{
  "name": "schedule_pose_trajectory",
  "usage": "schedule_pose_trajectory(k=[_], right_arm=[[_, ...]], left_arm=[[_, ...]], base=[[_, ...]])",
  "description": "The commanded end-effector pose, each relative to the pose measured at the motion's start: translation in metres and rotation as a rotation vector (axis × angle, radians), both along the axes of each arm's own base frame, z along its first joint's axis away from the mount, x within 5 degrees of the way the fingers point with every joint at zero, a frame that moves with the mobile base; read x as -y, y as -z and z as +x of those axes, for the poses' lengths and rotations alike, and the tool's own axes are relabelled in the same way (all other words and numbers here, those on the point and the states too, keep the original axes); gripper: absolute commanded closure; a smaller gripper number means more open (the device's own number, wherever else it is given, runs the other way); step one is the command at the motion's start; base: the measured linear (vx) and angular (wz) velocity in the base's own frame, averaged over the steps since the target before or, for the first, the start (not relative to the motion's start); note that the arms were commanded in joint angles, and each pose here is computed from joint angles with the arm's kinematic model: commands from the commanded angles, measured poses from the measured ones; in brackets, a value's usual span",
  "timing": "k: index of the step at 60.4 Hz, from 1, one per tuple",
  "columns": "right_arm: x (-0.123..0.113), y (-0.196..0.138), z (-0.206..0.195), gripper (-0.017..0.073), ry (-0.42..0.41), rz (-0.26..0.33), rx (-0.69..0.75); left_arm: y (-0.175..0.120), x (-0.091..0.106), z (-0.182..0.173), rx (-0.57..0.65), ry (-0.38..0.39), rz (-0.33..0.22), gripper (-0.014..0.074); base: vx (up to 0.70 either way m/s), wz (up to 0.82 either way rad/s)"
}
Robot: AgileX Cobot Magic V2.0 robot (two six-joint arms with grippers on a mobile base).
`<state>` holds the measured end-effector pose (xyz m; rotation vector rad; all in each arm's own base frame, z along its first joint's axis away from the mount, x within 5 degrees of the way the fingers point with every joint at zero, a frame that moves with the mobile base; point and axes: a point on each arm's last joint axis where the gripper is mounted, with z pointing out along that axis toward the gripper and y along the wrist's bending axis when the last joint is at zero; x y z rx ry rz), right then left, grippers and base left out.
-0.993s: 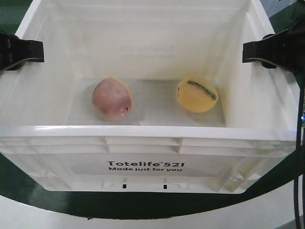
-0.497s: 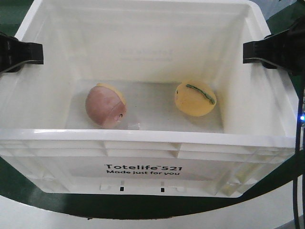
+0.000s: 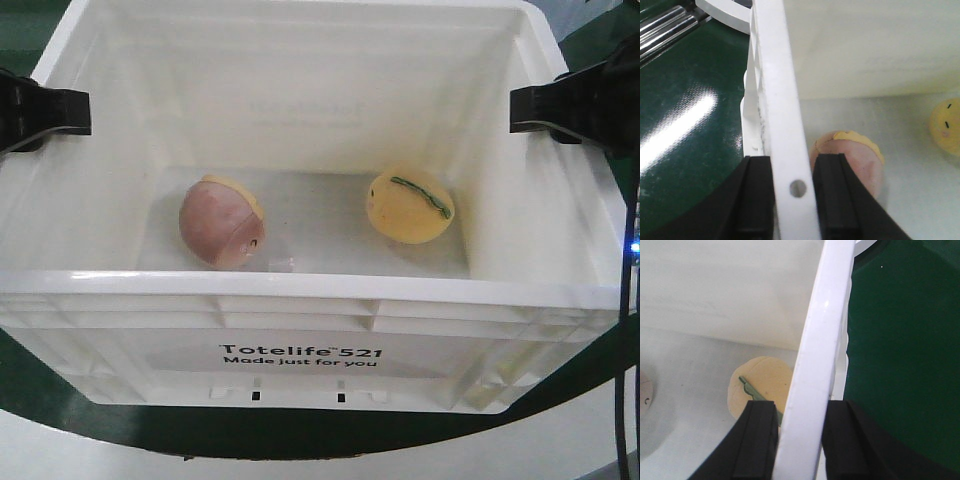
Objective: Place moving items into box and shelve
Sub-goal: 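Lift the crate off the conveyor holding both rims, then hold the crate level while the base drives away from the conveyor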
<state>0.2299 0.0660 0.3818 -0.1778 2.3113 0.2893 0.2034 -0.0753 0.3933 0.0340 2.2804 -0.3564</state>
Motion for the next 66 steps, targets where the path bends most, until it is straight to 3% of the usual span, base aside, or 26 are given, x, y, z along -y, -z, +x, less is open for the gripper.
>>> schedule_pose_trajectory(k=[1, 66], right_arm=[[0.0051, -0.0290, -0.0007, 0.0564, 0.012, -0.002, 0.201], [0.0051, -0.0290, -0.0007, 0.0564, 0.012, -0.002, 0.201]], left_arm=[[-0.0320, -0.0014, -0.0047, 0.204, 0.001, -0.076, 0.0600], [-0.0320, -0.0014, -0.0047, 0.204, 0.001, -0.076, 0.0600]], base=[[0.00, 0.00], [-0.02, 0.02]])
